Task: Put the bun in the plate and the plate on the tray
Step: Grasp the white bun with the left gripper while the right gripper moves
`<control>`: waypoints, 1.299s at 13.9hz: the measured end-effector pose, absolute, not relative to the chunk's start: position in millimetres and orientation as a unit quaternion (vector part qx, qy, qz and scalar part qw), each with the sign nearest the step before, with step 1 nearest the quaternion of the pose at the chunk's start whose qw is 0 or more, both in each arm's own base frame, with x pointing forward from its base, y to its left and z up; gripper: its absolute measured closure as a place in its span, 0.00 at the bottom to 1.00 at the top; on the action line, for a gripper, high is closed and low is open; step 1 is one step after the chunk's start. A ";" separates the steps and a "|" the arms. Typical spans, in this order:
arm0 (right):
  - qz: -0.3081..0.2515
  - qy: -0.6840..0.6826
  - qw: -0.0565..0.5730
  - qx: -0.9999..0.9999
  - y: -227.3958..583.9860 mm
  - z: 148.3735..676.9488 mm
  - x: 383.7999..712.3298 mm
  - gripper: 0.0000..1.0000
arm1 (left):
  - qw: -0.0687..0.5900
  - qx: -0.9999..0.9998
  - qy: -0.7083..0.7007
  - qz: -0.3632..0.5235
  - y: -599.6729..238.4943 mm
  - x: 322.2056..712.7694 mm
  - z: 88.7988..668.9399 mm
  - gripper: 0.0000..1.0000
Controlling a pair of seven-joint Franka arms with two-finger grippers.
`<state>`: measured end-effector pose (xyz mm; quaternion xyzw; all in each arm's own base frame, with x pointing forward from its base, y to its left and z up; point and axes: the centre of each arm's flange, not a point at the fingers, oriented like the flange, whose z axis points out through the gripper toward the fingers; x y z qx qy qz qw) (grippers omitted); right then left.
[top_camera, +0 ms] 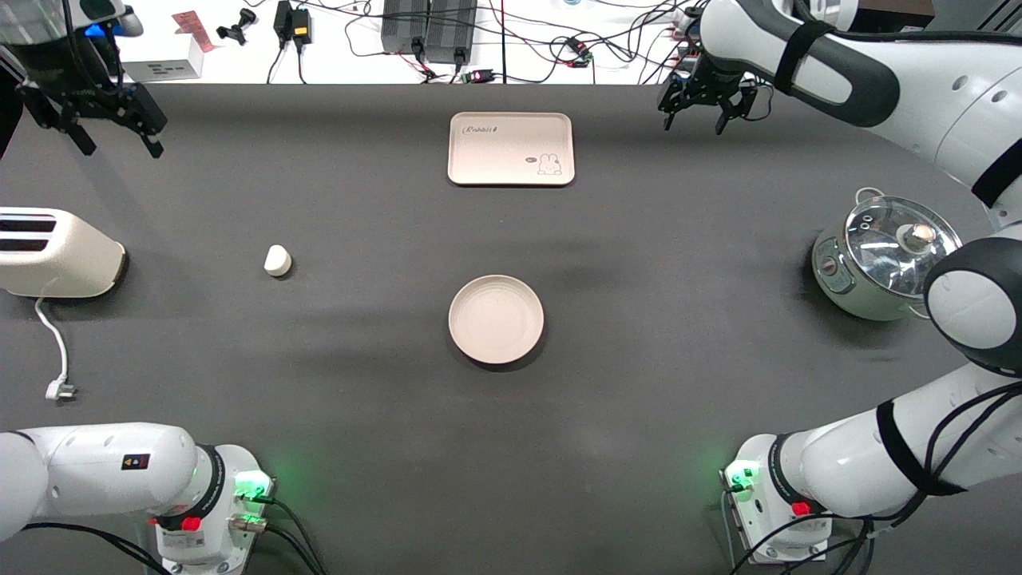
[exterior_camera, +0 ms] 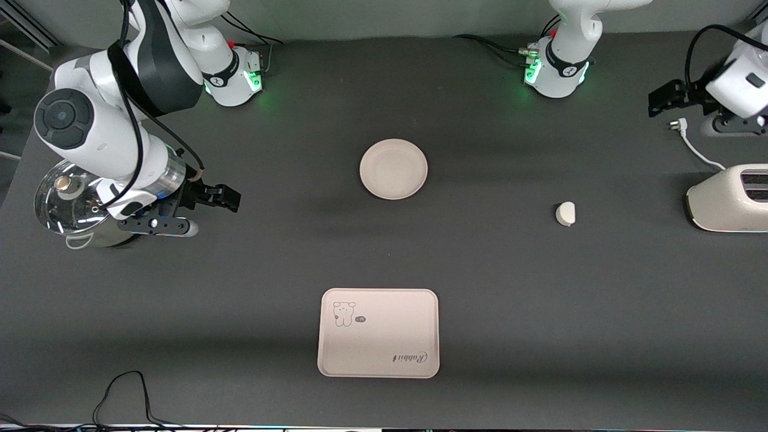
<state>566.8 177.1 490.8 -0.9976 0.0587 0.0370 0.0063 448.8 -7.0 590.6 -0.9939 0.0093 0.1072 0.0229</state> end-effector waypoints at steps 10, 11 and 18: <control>0.054 0.056 0.026 -0.997 234.2 446.6 546.4 0.00 | 0.008 -0.997 0.037 0.070 -25.9 499.8 307.8 0.00; 0.054 0.069 0.030 -0.996 235.7 440.4 546.5 0.00 | 0.005 -0.997 0.040 0.065 -29.3 505.1 285.9 0.00; 0.066 0.123 0.094 -0.986 255.7 379.7 536.5 0.00 | -0.006 -0.998 0.049 0.034 -39.1 506.0 205.3 0.00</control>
